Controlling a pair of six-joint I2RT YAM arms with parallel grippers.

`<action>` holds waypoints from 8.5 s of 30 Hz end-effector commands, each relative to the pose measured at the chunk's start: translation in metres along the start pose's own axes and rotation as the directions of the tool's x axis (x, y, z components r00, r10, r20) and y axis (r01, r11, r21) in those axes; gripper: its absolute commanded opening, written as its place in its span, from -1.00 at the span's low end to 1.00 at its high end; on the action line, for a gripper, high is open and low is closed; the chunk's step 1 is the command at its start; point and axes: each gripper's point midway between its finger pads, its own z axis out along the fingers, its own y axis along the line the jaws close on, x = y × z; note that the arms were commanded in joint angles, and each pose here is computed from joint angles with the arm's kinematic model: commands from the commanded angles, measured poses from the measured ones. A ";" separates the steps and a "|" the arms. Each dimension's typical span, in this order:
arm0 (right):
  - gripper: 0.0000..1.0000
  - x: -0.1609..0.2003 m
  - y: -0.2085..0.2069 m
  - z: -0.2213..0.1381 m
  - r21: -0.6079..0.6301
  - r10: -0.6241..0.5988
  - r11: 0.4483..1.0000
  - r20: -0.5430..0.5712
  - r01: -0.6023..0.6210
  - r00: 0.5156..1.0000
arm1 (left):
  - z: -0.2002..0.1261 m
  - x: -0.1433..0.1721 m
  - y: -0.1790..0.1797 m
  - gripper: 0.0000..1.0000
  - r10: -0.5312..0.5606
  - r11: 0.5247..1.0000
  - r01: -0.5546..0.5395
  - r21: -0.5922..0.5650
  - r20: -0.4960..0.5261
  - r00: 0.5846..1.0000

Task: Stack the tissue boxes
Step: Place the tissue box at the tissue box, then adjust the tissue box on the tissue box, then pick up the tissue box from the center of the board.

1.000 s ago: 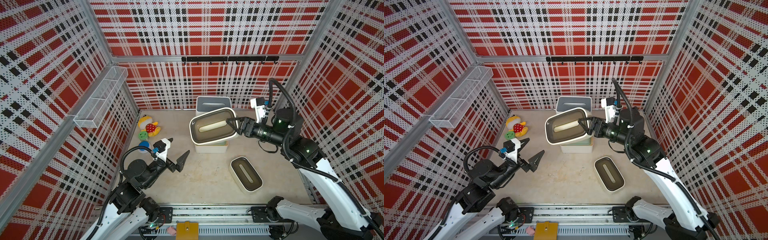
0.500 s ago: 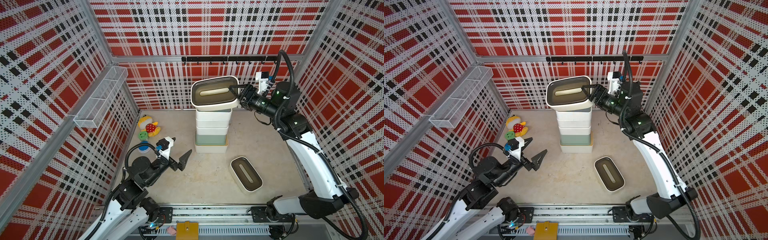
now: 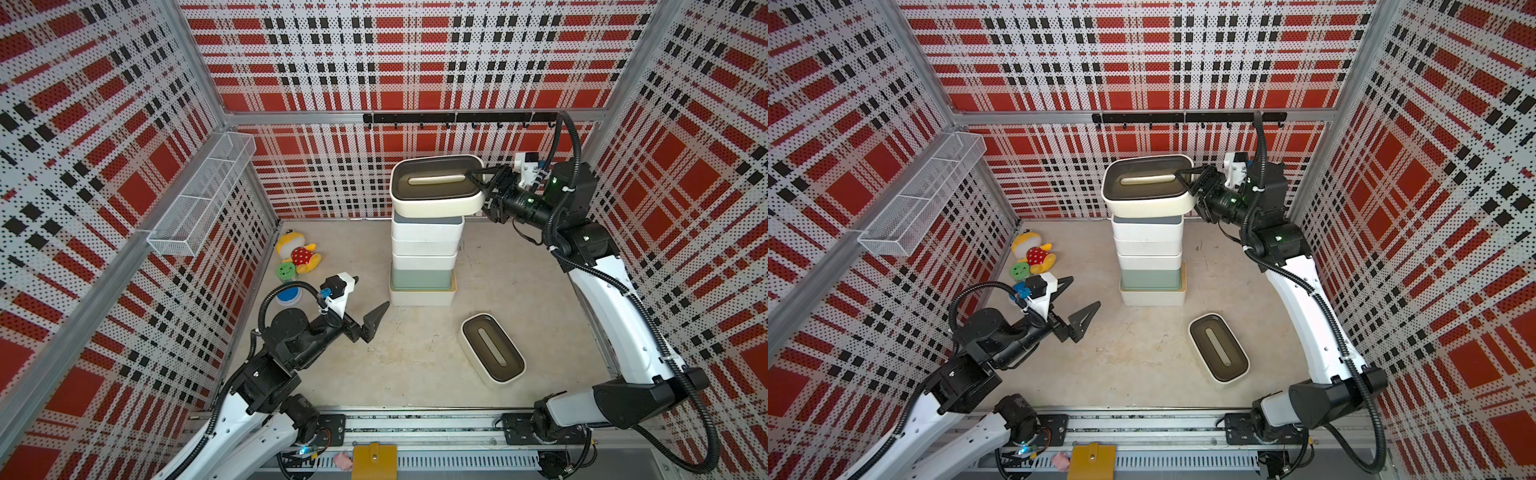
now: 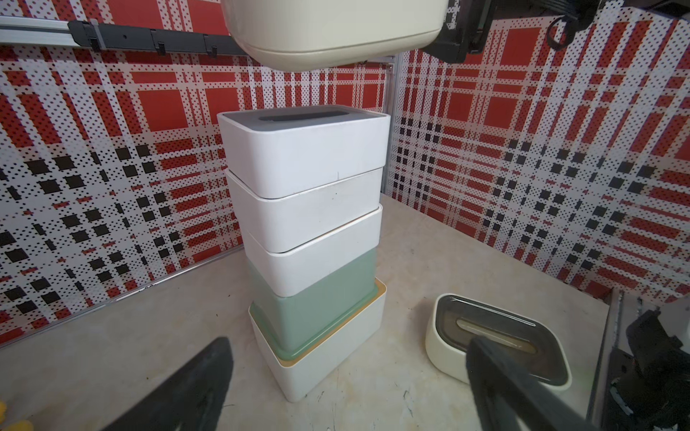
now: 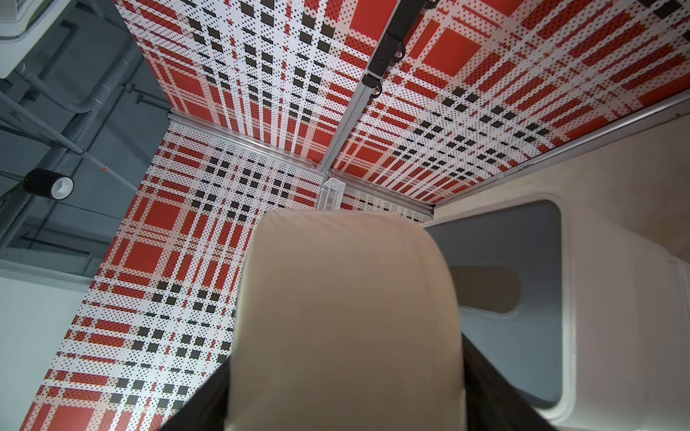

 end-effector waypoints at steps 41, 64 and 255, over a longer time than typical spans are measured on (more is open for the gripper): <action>0.44 -0.012 -0.019 0.031 -0.037 0.019 0.999 -0.001 -0.019 1.000 | 0.002 -0.008 -0.009 0.99 -0.019 0.998 0.018 0.054 0.028 0.999; 0.92 -0.010 -0.031 0.032 0.000 -0.023 1.000 -0.013 0.023 1.000 | 0.003 -0.007 -0.010 0.99 -0.020 0.998 0.018 0.064 0.022 1.000; 0.99 0.160 -0.357 -0.184 0.766 0.020 0.632 -0.167 0.117 0.986 | 0.005 0.052 0.030 0.99 -0.492 0.860 0.510 -0.007 -0.278 0.825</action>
